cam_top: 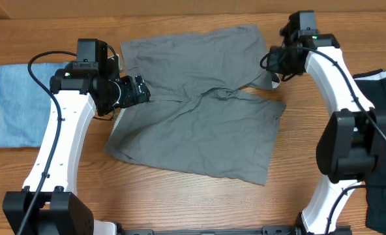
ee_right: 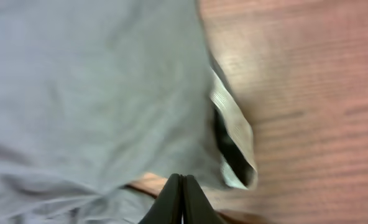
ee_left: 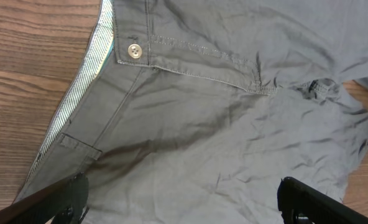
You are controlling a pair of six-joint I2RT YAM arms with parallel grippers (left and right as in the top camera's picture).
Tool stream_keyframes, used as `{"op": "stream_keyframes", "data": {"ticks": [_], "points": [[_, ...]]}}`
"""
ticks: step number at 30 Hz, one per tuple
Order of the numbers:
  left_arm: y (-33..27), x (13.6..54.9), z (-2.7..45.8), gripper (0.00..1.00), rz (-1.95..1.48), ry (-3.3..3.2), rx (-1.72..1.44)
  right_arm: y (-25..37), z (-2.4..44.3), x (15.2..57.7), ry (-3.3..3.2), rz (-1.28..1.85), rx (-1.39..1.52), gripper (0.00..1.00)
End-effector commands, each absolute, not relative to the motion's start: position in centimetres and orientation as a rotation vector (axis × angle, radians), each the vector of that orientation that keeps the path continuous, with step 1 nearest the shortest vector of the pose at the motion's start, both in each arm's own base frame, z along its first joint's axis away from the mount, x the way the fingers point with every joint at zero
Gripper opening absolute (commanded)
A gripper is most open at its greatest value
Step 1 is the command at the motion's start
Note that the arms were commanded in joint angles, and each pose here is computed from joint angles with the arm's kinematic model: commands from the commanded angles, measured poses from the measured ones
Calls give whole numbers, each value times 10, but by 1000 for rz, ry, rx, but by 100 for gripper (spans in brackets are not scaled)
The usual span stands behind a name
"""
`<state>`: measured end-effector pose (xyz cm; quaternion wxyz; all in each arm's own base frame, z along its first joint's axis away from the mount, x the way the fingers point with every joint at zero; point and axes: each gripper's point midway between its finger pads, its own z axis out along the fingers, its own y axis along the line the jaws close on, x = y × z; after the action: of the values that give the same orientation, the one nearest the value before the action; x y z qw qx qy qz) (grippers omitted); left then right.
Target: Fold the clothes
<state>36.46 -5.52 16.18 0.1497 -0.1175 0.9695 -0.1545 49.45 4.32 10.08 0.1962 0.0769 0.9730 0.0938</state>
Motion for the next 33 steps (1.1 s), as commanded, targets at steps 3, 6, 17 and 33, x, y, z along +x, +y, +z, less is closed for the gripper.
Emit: {"op": "stream_keyframes", "data": {"ticks": [3,6,17,33], "points": [[-55,364,160,100,-436,2792,-337,54,75,497,2742,331,199,4],[-55,364,160,100,-436,2792,-337,53,38,485,2813,325,213,4],[-55,364,160,100,-436,2792,-337,35,-12,454,2948,205,220,4],[-55,364,160,100,-436,2792,-337,82,125,506,2598,389,135,4]]}}
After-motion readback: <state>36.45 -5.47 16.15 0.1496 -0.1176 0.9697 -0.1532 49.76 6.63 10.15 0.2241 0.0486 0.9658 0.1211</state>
